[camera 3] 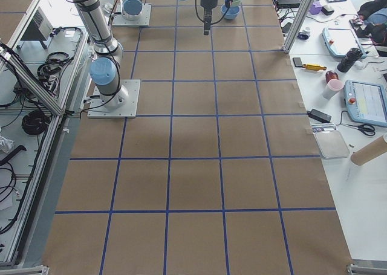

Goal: Stack green bowl on blue bowl
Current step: 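Carry the green bowl with the left gripper and lower it into the blue bowl, then open the left gripper to release the green bowl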

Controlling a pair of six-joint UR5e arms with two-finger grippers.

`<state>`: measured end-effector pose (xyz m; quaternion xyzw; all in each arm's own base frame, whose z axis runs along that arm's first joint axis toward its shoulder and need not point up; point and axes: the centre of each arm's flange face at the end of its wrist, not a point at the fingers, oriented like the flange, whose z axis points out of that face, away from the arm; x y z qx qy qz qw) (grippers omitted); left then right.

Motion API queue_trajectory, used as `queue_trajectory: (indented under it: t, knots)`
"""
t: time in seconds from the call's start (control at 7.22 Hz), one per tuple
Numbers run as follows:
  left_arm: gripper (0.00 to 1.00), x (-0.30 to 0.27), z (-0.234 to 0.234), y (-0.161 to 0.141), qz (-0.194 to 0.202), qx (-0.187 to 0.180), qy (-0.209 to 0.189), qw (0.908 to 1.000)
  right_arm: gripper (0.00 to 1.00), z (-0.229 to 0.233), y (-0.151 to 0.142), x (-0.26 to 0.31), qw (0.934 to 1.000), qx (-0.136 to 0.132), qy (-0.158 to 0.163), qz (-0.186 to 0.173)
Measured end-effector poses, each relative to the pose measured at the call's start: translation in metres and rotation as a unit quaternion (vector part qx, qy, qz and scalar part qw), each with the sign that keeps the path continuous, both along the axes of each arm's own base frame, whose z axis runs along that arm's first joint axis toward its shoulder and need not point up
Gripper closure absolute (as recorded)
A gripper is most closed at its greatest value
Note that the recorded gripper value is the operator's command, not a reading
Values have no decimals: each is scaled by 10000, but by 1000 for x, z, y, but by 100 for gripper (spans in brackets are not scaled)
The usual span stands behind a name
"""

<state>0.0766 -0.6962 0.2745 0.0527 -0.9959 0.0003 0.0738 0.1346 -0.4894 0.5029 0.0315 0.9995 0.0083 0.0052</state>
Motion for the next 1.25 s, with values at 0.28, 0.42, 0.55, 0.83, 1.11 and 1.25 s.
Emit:
queue_trajectory:
  t: [0.28,0.42,0.55,0.83,1.11,1.25]
  knots:
    - [100,-16,-12,-5,-14,108,-27,9999,0,0,0,0,10000,2,0,-2]
    - [100,-19,-14,-4,-36,155,-83,9998,0,0,0,0,10000,2,0,0]
    - [100,-19,-15,-3,-62,199,-173,9996,0,0,0,0,10000,1,0,1]
    - [59,-18,-22,3,-78,309,-292,9991,0,0,0,0,10000,-5,0,-1]
    - [19,-18,-28,9,-60,381,-349,9986,0,0,0,0,10000,-3,0,-2]
    - [15,-19,-24,9,-46,359,-365,9987,0,0,0,0,10000,-2,0,-2]
